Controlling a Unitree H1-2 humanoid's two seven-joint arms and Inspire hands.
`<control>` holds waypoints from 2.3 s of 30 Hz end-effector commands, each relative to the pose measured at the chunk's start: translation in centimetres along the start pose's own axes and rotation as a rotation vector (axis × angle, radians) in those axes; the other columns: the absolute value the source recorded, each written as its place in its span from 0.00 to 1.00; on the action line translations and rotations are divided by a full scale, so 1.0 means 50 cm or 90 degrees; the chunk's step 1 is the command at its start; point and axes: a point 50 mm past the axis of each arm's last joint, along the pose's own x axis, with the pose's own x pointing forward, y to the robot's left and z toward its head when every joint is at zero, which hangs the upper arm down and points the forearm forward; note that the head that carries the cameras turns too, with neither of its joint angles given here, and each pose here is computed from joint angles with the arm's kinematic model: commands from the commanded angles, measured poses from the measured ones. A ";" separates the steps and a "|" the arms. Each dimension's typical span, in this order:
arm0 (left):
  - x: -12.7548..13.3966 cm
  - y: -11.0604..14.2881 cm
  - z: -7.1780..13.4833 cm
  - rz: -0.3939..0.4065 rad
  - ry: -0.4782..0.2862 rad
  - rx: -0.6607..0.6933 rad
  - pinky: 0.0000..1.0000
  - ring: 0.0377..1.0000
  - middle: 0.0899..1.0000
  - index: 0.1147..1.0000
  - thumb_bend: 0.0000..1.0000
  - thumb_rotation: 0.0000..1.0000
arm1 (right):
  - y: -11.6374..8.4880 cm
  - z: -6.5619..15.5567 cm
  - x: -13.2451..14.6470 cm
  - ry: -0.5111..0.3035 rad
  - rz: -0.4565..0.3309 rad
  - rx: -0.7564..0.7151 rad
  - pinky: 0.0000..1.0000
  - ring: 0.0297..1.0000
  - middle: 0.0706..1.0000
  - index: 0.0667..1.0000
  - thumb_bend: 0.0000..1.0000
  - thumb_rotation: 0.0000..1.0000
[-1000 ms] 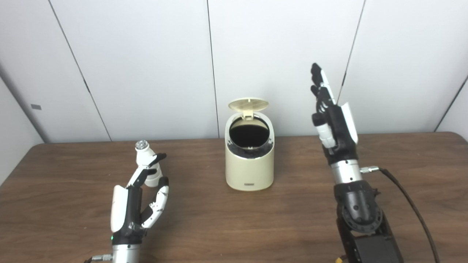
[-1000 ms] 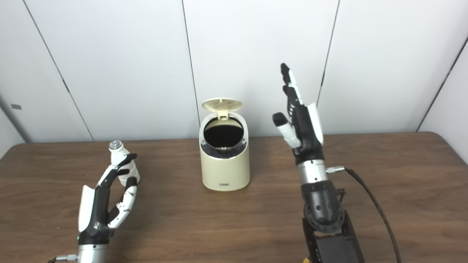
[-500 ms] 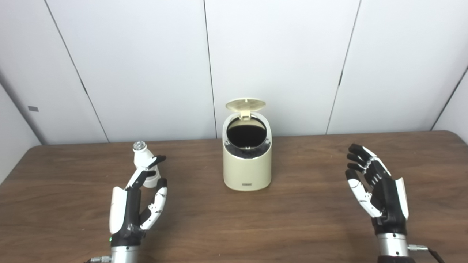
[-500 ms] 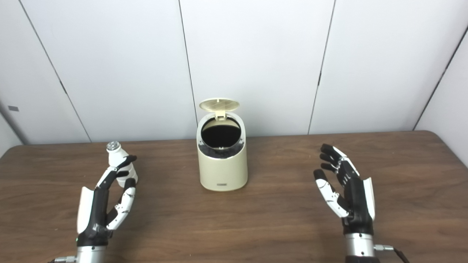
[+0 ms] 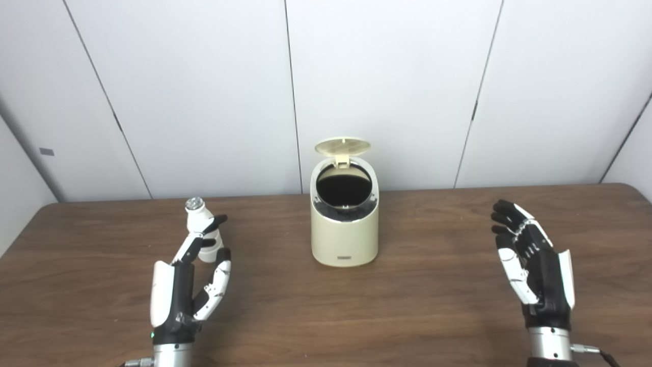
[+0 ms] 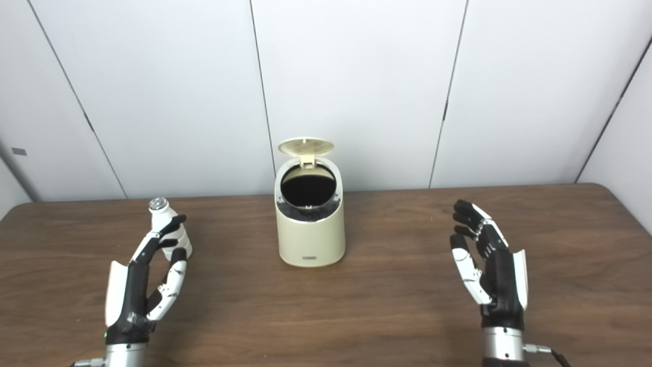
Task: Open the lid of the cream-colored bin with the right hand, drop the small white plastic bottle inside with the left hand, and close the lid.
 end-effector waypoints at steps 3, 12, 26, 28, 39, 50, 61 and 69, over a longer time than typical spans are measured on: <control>0.006 0.035 0.050 0.095 -0.070 -0.018 0.65 0.75 0.74 0.72 0.44 0.36 | 0.004 -0.014 -0.020 0.003 -0.006 -0.010 0.72 0.77 0.78 0.78 0.29 0.75; 0.058 0.093 0.082 0.167 -0.011 -0.018 0.83 0.91 0.90 0.90 0.90 0.35 | -0.008 -0.023 -0.018 0.013 -0.004 -0.007 0.72 0.78 0.79 0.78 0.31 0.77; 0.120 0.042 -0.003 0.155 0.179 0.022 0.84 0.94 0.99 1.00 1.00 0.44 | -0.061 -0.040 -0.014 0.026 -0.003 -0.015 0.72 0.78 0.79 0.78 0.24 0.69; 0.129 0.032 -0.007 0.127 0.216 0.007 0.86 0.96 1.00 1.00 1.00 0.49 | -0.066 -0.043 -0.011 0.029 -0.001 -0.011 0.71 0.78 0.79 0.78 0.22 0.67; 0.132 -0.021 -0.045 0.134 0.304 -0.027 0.65 0.80 0.88 0.97 1.00 0.46 | -0.074 -0.015 0.007 0.017 -0.001 0.002 0.64 0.74 0.76 0.75 0.18 0.72; 0.118 -0.037 -0.088 0.117 0.321 0.032 0.70 0.79 0.81 0.86 1.00 0.44 | -0.065 0.026 0.010 0.018 -0.001 -0.007 0.60 0.71 0.73 0.72 0.21 0.73; 0.134 -0.047 -0.129 0.090 0.346 0.131 0.58 0.71 0.78 0.80 1.00 0.34 | -0.065 0.041 0.014 0.002 0.015 0.003 0.56 0.70 0.72 0.70 0.22 0.75; 0.163 -0.057 -0.138 0.079 0.357 0.133 0.58 0.71 0.77 0.80 1.00 0.33 | -0.056 0.060 0.012 0.006 0.008 -0.001 0.52 0.67 0.70 0.68 0.22 0.71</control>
